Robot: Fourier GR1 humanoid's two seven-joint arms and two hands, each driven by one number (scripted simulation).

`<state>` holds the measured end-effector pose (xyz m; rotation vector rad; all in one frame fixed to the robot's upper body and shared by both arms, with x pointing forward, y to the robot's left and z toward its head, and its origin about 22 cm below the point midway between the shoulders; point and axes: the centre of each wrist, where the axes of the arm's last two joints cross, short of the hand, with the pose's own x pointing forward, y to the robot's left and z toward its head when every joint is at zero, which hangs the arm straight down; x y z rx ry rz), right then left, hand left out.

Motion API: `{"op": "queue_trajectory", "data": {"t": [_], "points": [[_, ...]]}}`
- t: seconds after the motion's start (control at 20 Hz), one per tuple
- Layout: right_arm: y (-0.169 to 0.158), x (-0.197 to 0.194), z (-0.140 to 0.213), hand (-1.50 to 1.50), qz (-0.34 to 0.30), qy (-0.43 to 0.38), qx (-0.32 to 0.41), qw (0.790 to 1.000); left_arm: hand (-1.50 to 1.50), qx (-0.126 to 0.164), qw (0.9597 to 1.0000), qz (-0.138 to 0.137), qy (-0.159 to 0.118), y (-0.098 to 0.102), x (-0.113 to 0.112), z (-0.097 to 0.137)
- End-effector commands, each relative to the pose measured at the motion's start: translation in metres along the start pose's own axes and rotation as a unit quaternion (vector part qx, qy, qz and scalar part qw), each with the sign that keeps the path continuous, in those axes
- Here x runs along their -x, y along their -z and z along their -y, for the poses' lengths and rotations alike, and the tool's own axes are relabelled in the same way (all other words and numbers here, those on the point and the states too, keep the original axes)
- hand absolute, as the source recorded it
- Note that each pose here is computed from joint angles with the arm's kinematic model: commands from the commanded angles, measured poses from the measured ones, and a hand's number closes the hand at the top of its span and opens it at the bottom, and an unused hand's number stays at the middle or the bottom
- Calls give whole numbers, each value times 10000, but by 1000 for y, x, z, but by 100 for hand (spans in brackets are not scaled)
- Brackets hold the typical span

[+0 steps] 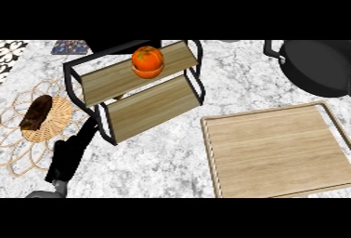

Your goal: Pick the squash from the tray and place it in the tiered shelf

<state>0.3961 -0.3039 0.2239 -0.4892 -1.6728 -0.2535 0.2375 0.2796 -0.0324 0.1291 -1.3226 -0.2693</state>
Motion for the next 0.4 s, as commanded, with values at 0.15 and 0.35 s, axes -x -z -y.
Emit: {"op": "queue_trajectory", "data": {"t": [0.15, 0.35], "points": [[-5, 10, 85, -150, 258, -237, -312, 9989, 0, 71, 10000, 15, -2, -6, 4, 8], [-23, 21, 87, -150, 106, -555, -499, 9972, 0, 110, 9999, -55, -50, -1, 5, -4]]}}
